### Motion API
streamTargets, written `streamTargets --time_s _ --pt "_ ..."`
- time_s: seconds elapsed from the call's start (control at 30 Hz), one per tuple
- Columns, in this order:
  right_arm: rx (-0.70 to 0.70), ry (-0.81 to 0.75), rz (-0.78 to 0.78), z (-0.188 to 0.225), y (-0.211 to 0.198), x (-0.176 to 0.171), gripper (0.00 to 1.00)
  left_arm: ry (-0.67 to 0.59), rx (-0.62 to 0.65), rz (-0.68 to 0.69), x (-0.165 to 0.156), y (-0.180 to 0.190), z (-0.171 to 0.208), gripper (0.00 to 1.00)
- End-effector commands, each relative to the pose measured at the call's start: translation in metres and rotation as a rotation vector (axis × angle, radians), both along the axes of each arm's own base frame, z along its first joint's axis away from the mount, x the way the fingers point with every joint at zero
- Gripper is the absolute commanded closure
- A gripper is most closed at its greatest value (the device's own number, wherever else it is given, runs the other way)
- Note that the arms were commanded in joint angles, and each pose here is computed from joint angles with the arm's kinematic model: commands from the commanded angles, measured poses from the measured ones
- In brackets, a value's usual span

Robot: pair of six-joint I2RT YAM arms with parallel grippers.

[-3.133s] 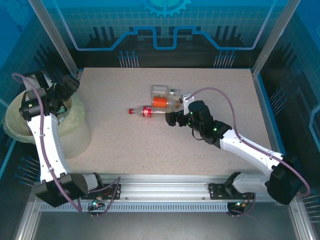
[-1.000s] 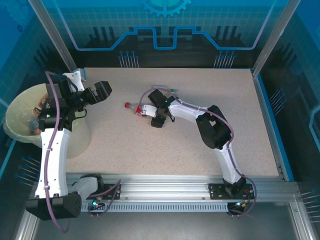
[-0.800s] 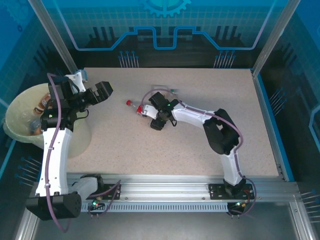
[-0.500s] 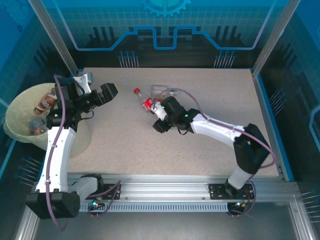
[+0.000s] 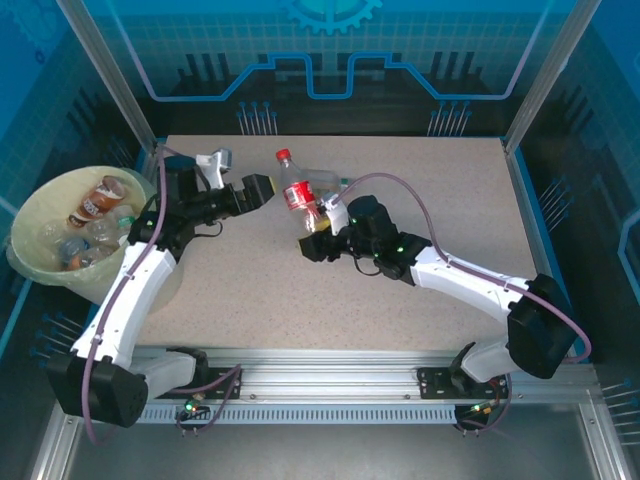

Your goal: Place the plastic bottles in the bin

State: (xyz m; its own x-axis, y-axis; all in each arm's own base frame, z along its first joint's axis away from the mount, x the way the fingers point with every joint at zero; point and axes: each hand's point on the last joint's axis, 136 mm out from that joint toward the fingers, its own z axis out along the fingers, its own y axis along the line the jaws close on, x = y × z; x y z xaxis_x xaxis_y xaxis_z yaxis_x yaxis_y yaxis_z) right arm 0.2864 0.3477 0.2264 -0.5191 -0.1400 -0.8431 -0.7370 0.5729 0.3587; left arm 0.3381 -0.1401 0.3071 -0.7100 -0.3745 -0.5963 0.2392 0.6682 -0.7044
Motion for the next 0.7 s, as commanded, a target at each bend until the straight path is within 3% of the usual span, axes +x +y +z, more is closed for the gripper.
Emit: streamTargets --time_s 0.0,0.37,0.57,0.67 --pt "0.166 -0.006 0.061 0.043 0.020 -0.005 0.56 -0.033 -0.042 -0.035 0.003 -0.014 0.006 0.01" --pt "0.257 -0.008 0.222 0.066 0.060 -0.027 0.54 -0.021 -0.080 -0.120 0.011 -0.047 -0.001 0.03" --pt "0.259 -0.011 0.214 0.065 0.064 -0.025 0.48 -0.052 -0.110 -0.128 0.014 -0.052 0.008 0.40" --pt "0.207 -0.024 0.195 0.059 0.058 -0.024 0.32 -0.070 -0.071 -0.090 0.012 -0.044 0.009 0.44"
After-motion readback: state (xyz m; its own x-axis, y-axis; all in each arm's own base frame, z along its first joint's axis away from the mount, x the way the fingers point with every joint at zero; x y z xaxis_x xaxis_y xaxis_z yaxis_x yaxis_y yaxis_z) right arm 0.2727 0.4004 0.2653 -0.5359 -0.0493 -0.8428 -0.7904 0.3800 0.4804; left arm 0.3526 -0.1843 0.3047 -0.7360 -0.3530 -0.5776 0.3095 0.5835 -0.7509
